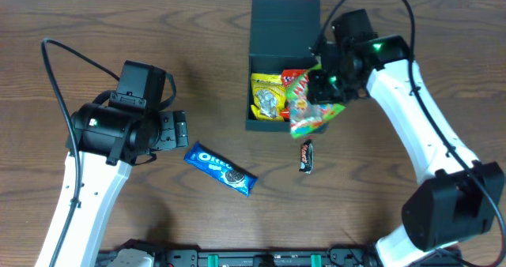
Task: Pack container
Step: 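Lift the Haribo bag over the box and lower it inside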
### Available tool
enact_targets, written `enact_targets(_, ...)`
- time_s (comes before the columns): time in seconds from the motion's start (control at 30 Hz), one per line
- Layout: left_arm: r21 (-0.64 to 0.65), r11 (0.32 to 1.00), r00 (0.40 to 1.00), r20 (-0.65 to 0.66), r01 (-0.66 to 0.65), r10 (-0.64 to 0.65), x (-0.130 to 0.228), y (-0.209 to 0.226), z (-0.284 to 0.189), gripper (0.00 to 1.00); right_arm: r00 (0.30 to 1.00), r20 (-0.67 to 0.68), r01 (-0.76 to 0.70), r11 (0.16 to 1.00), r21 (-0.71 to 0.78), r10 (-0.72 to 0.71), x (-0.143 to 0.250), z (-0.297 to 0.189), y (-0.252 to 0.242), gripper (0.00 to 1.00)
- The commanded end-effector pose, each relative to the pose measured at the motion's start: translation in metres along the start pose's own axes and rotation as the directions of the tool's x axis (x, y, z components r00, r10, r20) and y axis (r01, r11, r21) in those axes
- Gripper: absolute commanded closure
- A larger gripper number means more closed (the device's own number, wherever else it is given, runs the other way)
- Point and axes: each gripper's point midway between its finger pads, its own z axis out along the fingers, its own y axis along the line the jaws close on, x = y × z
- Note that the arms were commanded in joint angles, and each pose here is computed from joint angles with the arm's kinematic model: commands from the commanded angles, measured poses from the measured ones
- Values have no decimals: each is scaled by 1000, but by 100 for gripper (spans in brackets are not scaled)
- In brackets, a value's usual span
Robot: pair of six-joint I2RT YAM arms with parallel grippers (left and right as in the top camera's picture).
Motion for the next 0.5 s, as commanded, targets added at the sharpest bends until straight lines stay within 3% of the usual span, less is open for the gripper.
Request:
enact_targets(0.0,-17,1000,1000,8,-2,2,0,4,-2,5,996,51,-68,997,-33,70,-13,-6,15,98)
enact_targets(0.37,-17,1000,1000,9,-2,2,-1,4,-2,5,951,137,-280,960,-3,277,-29,1,8,98)
enact_targets(0.47,-17,1000,1000,9,-2,2,-1,4,-2,5,946,171,-285,958,28,276,-34,1,7,98)
